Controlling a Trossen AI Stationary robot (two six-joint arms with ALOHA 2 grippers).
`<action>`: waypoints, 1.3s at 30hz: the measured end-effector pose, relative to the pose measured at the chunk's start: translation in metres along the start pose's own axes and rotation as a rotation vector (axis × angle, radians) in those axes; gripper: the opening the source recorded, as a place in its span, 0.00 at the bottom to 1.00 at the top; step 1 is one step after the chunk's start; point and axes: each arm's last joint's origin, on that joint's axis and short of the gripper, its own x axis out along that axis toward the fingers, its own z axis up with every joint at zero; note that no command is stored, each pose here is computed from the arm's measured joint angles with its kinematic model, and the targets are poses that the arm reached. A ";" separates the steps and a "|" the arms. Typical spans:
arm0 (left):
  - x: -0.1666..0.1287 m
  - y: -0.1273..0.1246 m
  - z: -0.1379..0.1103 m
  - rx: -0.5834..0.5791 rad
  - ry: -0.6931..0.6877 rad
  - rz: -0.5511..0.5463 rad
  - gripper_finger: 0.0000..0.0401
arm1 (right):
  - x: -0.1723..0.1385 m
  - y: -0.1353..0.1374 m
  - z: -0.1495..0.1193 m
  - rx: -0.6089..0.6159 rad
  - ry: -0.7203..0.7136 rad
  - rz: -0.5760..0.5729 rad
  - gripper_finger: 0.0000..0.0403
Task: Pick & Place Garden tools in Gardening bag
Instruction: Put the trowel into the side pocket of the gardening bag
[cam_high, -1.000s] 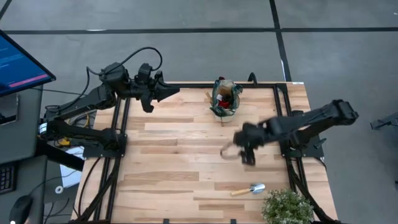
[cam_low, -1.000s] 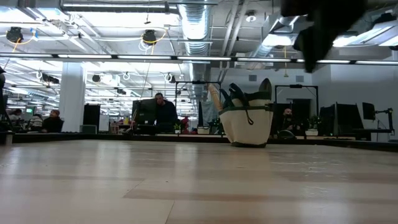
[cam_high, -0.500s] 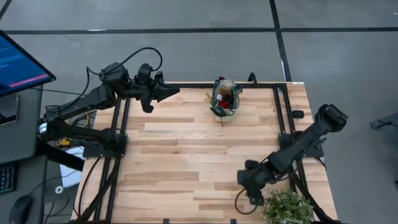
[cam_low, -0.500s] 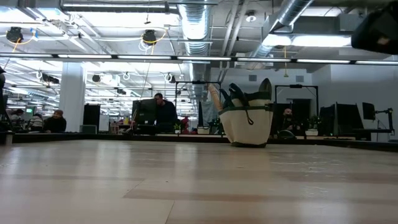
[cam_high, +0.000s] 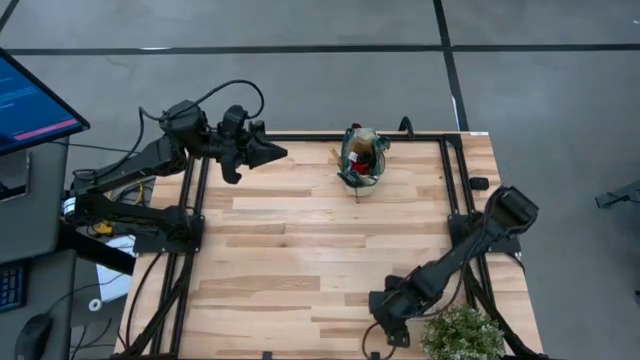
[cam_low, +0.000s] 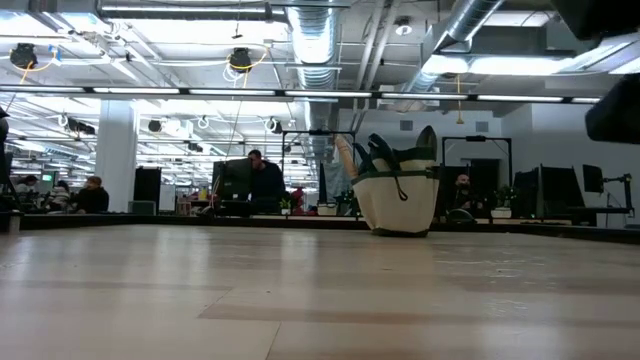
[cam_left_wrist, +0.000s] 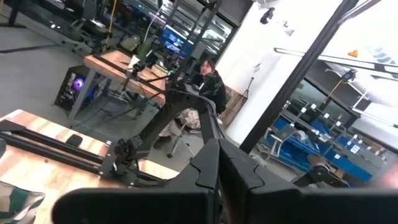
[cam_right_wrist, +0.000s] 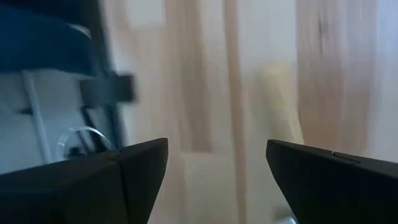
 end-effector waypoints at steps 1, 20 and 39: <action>0.000 0.000 0.000 0.000 0.002 -0.003 0.02 | 0.003 0.000 -0.002 0.000 0.015 -0.024 0.66; 0.000 0.000 0.000 0.000 0.008 -0.013 0.02 | -0.020 -0.004 -0.007 0.190 -0.152 -0.315 0.66; 0.000 -0.001 0.000 0.010 0.009 -0.017 0.02 | -0.008 -0.039 -0.018 0.893 -0.156 -0.430 0.66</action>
